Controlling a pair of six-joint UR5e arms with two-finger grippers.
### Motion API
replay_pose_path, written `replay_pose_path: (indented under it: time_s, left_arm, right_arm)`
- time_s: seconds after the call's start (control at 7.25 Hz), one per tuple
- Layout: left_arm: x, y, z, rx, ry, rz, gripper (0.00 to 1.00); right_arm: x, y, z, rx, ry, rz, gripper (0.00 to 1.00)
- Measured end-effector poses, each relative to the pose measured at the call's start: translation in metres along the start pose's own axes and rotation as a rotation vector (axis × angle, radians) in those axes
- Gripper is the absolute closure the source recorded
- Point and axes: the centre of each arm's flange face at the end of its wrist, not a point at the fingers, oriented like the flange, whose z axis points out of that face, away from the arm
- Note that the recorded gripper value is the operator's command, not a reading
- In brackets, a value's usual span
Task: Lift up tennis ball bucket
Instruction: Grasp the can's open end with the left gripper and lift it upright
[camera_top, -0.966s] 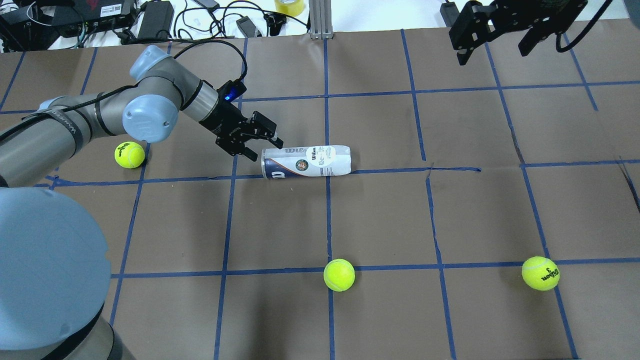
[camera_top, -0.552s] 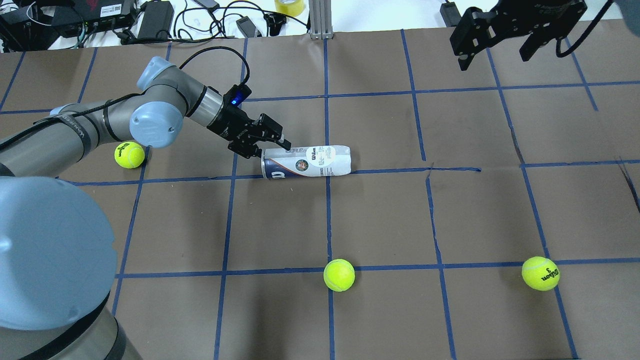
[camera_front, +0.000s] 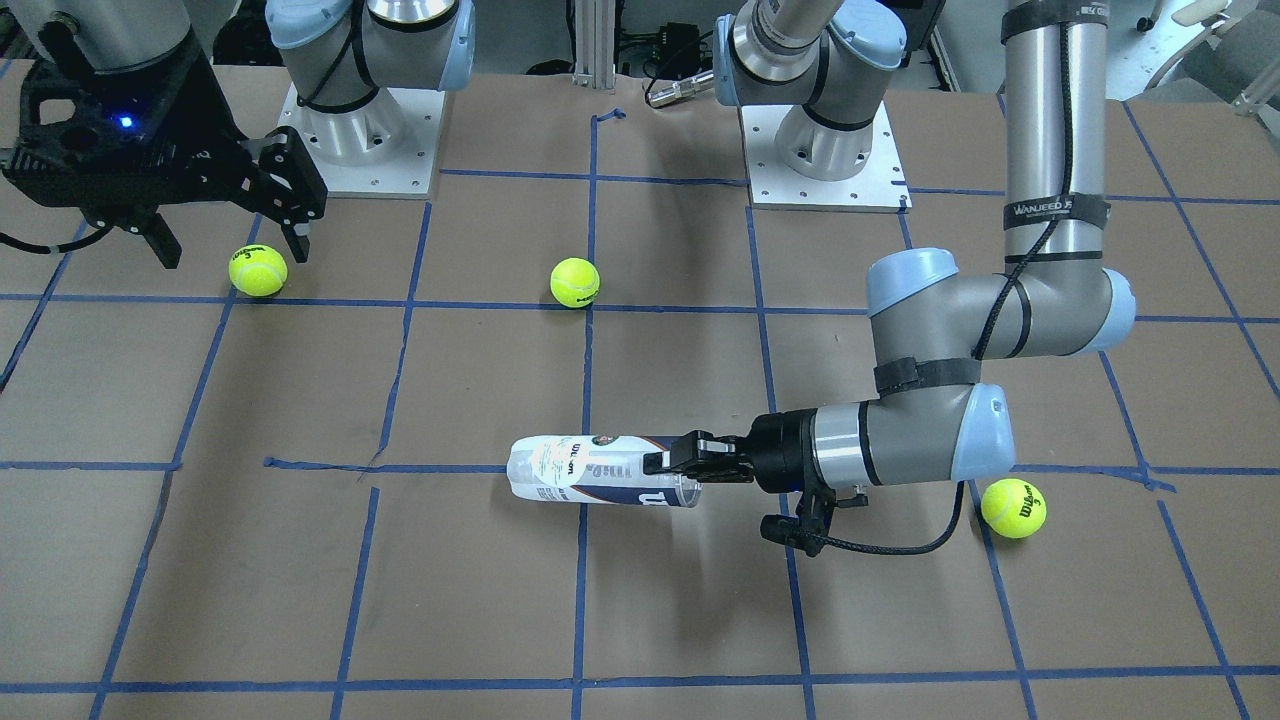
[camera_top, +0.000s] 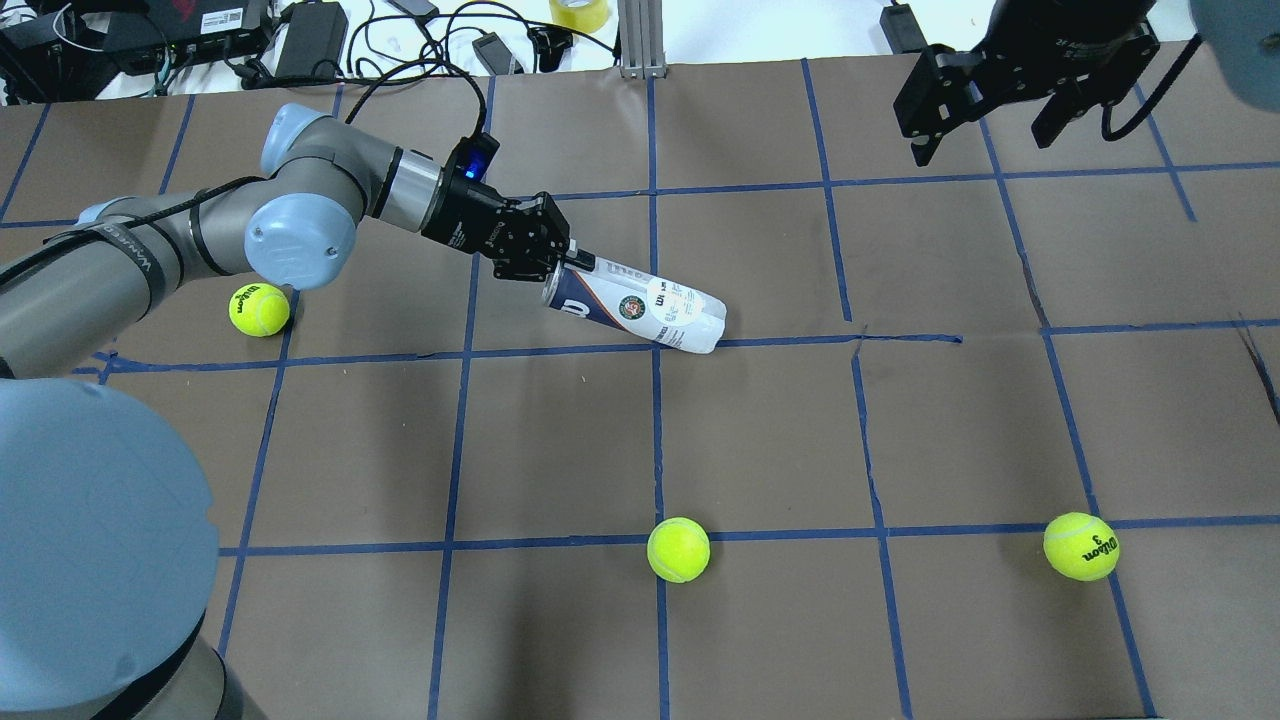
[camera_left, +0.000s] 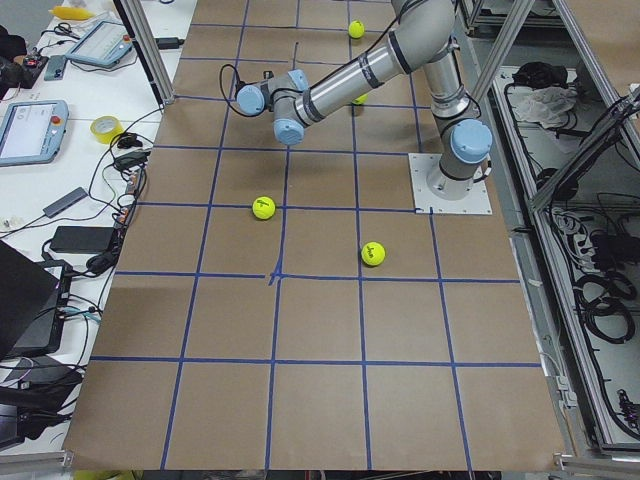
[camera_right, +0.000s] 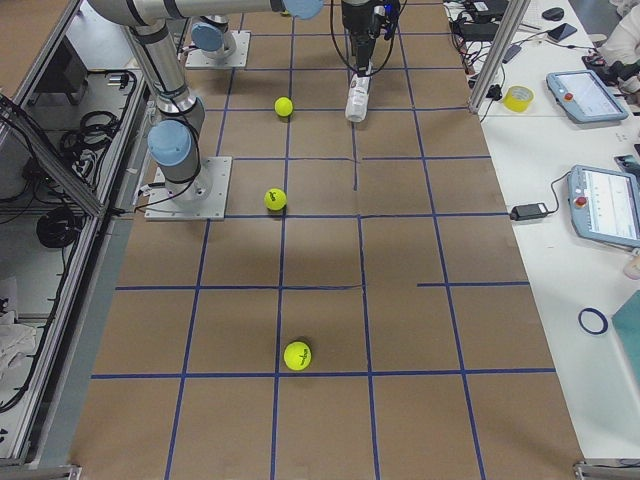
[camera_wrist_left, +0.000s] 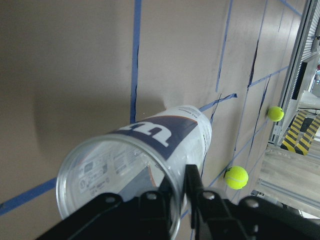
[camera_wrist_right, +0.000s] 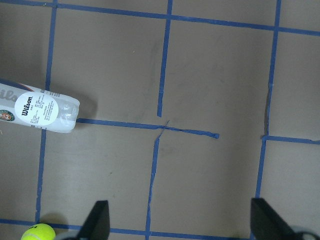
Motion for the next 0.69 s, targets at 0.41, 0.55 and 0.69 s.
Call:
replay_pose_path:
  time_s: [0.41,0.55,0.69]
  left_arm:
    - [0.078,0.014,-0.049,0.104,-0.098,-0.061,1.00]
    - [0.109,0.018,-0.064,0.157,-0.236,-0.075,1.00]
    - [0.138,0.019,-0.067,0.213,-0.390,-0.074,1.00]
  right_arm:
    - [0.000,0.000,0.001,-0.002,-0.002,-0.001,0.00]
    - [0.000,0.001,0.001,-0.003,-0.002,-0.002,0.00]
    - [0.000,0.001,0.001,-0.003,-0.002,-0.002,0.00]
